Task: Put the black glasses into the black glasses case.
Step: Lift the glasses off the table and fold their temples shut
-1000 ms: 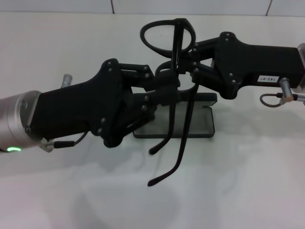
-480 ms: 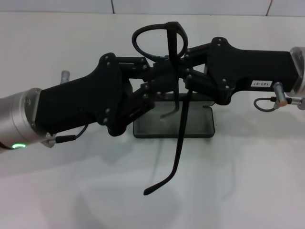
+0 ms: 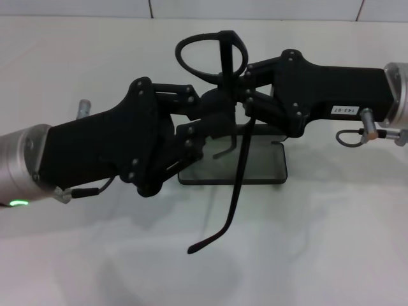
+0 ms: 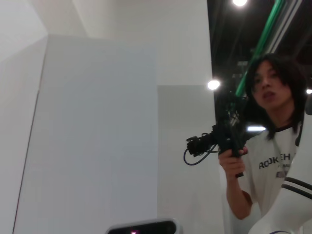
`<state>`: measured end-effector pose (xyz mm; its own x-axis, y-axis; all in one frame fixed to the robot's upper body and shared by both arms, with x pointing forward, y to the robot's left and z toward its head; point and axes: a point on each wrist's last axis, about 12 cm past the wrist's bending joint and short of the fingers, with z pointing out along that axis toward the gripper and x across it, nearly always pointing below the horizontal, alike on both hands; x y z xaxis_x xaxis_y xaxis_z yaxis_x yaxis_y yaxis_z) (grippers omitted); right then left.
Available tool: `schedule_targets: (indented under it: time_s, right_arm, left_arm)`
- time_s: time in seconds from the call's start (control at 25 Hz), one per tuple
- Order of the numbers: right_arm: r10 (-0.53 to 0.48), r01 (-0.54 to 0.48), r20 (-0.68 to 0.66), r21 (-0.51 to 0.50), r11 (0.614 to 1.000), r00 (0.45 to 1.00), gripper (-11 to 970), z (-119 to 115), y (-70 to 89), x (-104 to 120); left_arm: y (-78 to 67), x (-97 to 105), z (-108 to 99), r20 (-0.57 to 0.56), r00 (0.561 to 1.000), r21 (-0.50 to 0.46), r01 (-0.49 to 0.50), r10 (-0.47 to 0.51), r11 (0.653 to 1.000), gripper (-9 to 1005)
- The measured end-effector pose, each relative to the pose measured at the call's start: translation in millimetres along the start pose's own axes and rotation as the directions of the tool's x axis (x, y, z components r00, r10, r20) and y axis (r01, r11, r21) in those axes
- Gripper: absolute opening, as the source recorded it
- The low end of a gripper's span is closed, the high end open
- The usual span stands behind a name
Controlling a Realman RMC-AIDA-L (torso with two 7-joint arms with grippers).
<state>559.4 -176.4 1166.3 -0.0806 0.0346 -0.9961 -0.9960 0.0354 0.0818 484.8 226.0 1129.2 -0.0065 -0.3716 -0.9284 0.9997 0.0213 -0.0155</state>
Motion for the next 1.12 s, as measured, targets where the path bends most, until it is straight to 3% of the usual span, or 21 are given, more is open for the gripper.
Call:
schedule_targets:
  time_s: [0.6,1.12]
  right_arm:
    - [-0.015,0.016,0.015,-0.031,0.999,1.0,101,8.5,0.6,-4.3]
    - [-0.015,0.016,0.02,-0.043,0.999,1.0,106,8.7,2.0,-4.9]
  left_arm:
    - [7.1,8.8,-2.7,0.012,1.0,-0.096,-0.016,0.018,0.995,146]
    - [7.2,12.1,-3.0,0.018,1.0,-0.107,0.004,-0.002,0.994,145]
